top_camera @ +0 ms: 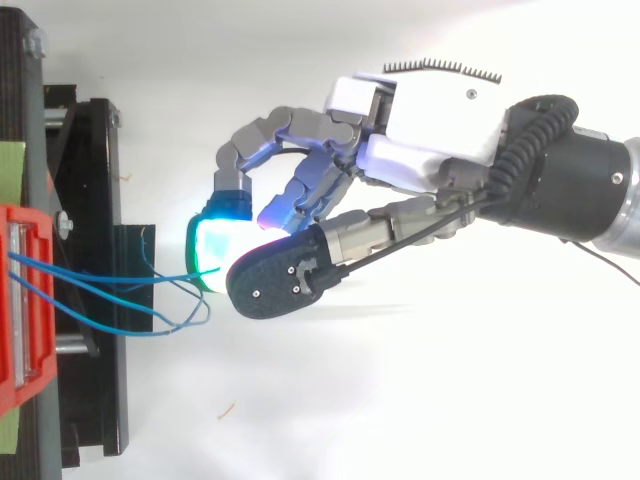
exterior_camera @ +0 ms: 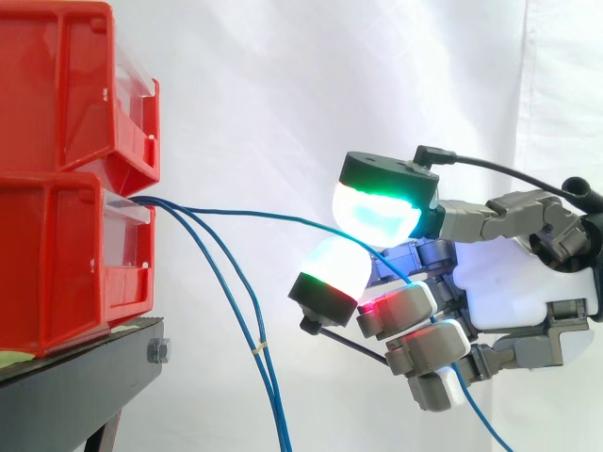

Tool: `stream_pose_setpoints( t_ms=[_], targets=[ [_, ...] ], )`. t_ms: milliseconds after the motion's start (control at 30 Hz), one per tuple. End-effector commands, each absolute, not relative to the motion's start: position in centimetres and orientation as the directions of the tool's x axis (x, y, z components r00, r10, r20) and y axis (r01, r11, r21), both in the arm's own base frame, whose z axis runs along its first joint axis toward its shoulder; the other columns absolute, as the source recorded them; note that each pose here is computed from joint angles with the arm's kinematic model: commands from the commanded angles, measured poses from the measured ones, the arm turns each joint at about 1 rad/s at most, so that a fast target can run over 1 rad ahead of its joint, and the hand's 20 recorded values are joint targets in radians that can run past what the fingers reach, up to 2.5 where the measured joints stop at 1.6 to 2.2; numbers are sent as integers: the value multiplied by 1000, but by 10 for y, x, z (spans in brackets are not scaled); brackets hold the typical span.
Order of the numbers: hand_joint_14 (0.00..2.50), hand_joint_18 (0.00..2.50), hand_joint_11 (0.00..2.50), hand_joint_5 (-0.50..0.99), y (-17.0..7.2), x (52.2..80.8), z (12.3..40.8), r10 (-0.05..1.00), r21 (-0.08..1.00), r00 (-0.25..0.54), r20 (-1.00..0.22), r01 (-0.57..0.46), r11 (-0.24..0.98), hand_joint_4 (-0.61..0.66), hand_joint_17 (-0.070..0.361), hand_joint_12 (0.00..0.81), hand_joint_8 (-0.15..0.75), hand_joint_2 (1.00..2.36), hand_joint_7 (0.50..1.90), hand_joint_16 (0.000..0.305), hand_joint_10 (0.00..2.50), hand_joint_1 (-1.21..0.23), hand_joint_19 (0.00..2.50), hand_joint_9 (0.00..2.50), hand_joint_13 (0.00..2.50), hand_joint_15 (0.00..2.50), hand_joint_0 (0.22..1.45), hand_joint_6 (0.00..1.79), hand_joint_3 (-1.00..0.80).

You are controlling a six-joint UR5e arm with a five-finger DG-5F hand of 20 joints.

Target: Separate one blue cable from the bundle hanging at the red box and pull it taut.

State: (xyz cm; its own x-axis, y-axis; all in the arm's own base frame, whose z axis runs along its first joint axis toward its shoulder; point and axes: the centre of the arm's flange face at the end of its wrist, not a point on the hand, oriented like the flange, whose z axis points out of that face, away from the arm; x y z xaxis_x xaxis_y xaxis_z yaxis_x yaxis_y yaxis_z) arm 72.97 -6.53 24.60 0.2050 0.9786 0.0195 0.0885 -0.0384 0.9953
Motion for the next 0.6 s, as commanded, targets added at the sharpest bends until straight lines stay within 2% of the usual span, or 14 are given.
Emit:
stream_pose_setpoints(
  t_ms=[0, 267, 300, 400, 567],
  targets=[
    [21, 981, 1551, -227, -65, 730, 246, 979, 995, 204, 20, 88, -39, 89, 105, 322, 262, 1014, 1060, 47, 28, -731, 985, 1071, 1210, 1380, 642, 880, -268],
    [21, 984, 1552, -230, -65, 730, 246, 979, 995, 203, 18, 90, -37, 90, 106, 319, 254, 1014, 1042, 47, 23, -777, 976, 1060, 1204, 1388, 676, 898, -265],
    [20, 972, 1550, -231, -65, 730, 246, 979, 995, 203, 18, 90, -37, 97, 105, 322, 252, 1010, 1031, 47, 16, -780, 987, 1057, 1194, 1390, 648, 898, -341],
    [20, 957, 1531, -232, -65, 730, 246, 979, 995, 203, 19, 88, -37, 109, 106, 331, 260, 1000, 1003, 47, 34, -727, 986, 1044, 1190, 1389, 581, 886, -500],
    [19, 961, 1493, -231, -65, 730, 246, 979, 996, 203, 2, 91, -21, 124, 109, 337, 272, 1000, 987, 48, 70, -639, 979, 1039, 1192, 1367, 549, 876, -500]
  ],
)
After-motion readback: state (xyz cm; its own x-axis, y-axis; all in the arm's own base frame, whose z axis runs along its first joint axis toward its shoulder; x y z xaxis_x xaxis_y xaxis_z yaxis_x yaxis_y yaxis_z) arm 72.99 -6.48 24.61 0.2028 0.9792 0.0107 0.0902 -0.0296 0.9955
